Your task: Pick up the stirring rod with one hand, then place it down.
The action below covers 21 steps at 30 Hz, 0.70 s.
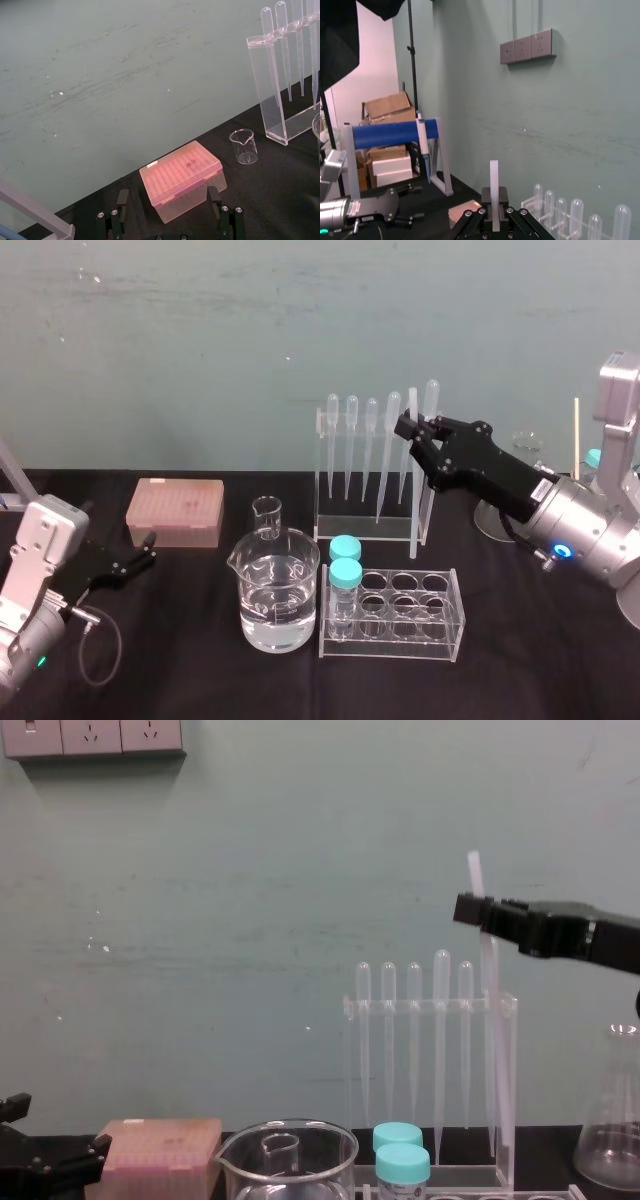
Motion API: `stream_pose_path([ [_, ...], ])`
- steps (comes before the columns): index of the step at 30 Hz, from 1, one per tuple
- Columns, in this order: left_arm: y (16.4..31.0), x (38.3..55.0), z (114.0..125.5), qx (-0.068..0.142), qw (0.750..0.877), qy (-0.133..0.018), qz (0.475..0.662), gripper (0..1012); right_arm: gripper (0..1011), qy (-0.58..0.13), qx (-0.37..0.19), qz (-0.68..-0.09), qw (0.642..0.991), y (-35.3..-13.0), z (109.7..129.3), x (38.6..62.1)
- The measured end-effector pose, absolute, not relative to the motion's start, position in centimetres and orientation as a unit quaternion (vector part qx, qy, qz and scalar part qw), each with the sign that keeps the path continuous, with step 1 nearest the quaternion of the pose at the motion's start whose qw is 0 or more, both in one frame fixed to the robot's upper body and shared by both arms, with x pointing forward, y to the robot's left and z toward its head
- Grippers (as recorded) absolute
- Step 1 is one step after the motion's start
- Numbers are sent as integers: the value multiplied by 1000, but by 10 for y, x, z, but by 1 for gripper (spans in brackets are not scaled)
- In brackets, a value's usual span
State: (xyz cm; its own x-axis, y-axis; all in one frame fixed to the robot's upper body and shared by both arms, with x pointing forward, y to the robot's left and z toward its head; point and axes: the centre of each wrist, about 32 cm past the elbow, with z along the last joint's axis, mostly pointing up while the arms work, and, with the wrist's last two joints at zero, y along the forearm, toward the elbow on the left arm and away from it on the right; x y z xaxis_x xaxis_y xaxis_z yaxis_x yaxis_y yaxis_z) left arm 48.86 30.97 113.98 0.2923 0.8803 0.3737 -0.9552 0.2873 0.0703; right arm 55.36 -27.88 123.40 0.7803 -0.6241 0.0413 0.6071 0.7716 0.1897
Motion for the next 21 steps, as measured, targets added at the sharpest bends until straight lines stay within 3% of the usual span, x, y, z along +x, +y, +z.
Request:
stream_pose_path([
  [21, 310, 489, 1140, 141, 791, -133, 580, 1000, 66, -20, 56, -339, 939, -270, 1196, 560],
])
